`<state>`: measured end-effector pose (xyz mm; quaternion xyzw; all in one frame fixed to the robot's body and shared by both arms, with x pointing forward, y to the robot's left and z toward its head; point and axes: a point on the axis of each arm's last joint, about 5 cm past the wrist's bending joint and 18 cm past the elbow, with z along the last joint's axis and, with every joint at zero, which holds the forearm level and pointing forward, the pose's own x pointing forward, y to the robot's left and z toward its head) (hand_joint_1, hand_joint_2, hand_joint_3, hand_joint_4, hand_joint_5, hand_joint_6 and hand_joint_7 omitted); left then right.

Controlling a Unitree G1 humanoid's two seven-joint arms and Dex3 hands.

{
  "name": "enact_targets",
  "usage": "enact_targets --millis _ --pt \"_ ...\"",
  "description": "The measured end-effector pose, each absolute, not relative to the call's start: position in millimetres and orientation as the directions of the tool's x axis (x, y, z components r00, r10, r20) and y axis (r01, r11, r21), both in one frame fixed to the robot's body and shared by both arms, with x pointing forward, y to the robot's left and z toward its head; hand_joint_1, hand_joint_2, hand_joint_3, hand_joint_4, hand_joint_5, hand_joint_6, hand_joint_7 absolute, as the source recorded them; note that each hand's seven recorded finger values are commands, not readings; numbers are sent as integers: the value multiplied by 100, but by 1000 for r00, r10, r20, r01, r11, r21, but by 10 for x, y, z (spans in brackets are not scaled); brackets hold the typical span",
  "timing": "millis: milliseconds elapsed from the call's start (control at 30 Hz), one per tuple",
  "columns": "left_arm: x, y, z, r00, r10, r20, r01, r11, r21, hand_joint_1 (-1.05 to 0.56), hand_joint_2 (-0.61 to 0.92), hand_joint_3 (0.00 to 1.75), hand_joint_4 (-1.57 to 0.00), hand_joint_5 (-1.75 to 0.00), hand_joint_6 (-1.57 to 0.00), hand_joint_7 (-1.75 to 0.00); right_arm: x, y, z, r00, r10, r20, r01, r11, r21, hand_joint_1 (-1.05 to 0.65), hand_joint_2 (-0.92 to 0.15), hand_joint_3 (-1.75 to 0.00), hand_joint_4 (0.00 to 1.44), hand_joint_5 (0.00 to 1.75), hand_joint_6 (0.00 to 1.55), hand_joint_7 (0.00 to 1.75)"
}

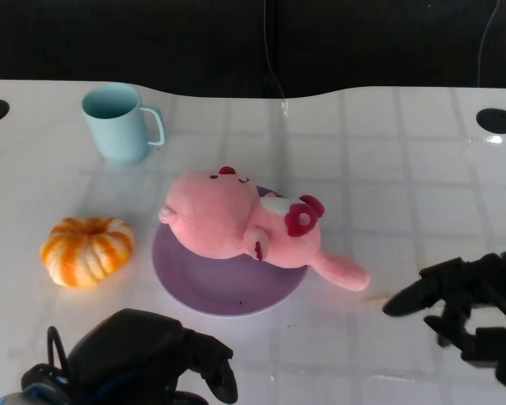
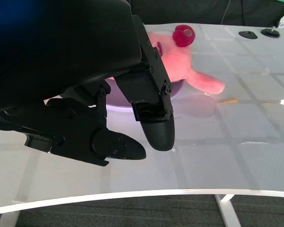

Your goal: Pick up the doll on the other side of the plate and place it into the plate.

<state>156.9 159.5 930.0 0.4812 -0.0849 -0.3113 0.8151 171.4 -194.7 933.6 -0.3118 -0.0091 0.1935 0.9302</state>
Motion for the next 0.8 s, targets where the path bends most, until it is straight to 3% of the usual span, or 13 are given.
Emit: enact_targets --millis 67,200,500,800 --pt "1571 1609 9305 792 -589 -160 423 341 839 -21 92 18 -78 -122 -95 -53 1728 -1940 9299 925 363 -108 -353 721 -597 8 -48 -119 79 172 87 118" --pt "1573 1617 9306 792 -590 -156 427 352 833 -21 92 18 -76 -121 -95 -53 1782 -1921 9268 923 370 -110 -348 674 -652 -2 -40 -130 82 174 82 143" --pt "1600 1611 9291 790 -591 -163 433 350 831 -21 92 19 -77 -120 -94 -54 1829 -1919 9209 911 386 -143 -370 616 -695 -9 -37 -132 83 175 79 151" --pt "1606 1612 9285 790 -592 -159 430 350 832 -21 92 18 -76 -122 -94 -54 1834 -1906 9210 907 399 -136 -372 607 -702 -9 -35 -134 84 175 80 147"
